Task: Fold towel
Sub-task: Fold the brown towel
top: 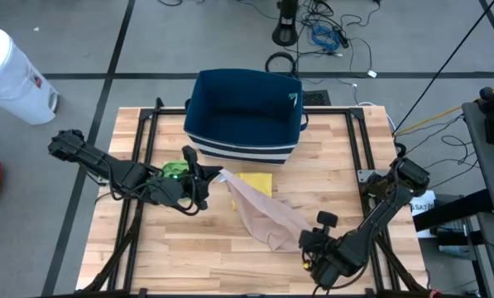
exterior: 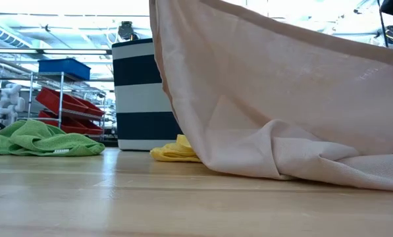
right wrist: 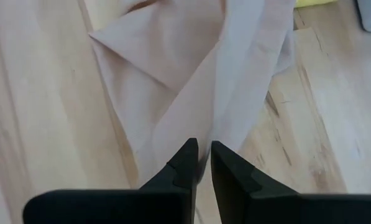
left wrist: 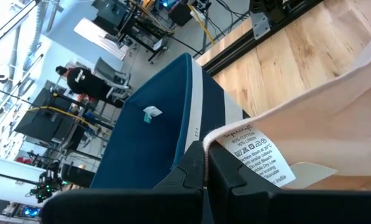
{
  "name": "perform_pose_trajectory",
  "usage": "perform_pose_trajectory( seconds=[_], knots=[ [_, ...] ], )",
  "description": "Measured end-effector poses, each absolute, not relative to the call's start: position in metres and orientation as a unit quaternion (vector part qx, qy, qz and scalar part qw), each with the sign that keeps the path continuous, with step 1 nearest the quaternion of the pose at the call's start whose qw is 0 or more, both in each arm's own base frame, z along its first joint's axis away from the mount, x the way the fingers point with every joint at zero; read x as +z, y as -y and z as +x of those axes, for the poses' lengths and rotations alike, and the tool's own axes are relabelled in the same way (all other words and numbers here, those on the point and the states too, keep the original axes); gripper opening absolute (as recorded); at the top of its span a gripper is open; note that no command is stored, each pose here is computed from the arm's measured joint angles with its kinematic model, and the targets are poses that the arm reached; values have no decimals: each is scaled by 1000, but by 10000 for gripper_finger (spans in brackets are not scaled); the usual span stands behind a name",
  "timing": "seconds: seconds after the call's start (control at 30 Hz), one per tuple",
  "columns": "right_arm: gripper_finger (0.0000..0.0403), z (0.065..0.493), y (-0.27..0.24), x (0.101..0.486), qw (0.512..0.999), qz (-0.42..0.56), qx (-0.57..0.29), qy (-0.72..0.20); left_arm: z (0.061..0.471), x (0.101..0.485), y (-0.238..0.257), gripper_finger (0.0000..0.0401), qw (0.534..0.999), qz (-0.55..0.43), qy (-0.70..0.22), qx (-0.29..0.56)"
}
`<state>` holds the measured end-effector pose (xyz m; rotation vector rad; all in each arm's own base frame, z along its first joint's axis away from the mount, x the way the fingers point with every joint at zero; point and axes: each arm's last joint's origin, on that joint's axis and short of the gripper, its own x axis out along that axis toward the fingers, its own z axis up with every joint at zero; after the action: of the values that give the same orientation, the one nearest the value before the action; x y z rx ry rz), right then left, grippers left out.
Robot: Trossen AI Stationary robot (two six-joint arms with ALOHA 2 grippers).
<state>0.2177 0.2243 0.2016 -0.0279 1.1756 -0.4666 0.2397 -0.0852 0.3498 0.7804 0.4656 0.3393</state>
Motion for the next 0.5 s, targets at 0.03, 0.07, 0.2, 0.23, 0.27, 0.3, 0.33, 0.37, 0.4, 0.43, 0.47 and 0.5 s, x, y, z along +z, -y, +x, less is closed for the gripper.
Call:
perform_pose_trajectory(
  seconds=[0.03,0.07,0.2,0.23,0.27,0.3,0.33,0.37,0.4,0.43,0.47,0.5],
  knots=[
    [31,217,-225,202,807,-12,-218,-549,240,350,85,0,885,375,-224,163],
    [31,216,-226,202,808,-11,-216,-548,240,350,85,0,885,375,-224,163],
    [31,217,-229,200,812,-5,-211,-544,240,350,85,0,885,375,-224,163],
    [31,218,-229,199,811,-7,-212,-545,240,350,85,0,885,375,-224,163],
    [31,218,-229,197,810,-10,-214,-546,240,350,85,0,885,374,-223,163],
    [31,220,-229,194,808,-14,-215,-548,240,350,85,0,886,373,-223,163],
    [31,221,-230,191,807,-21,-212,-551,240,350,85,0,886,373,-223,163],
    [30,222,-230,189,806,-26,-212,-553,240,350,85,0,886,371,-223,164],
    [26,223,-231,187,805,-28,-211,-553,240,350,85,0,887,370,-222,164],
    [18,224,-231,185,805,-34,-210,-554,240,350,85,0,887,370,-222,164],
    [10,224,-231,183,805,-40,-207,-554,240,350,85,0,888,369,-222,163],
    [5,225,-232,182,808,-46,-204,-551,240,350,85,0,888,369,-222,162]
  ],
)
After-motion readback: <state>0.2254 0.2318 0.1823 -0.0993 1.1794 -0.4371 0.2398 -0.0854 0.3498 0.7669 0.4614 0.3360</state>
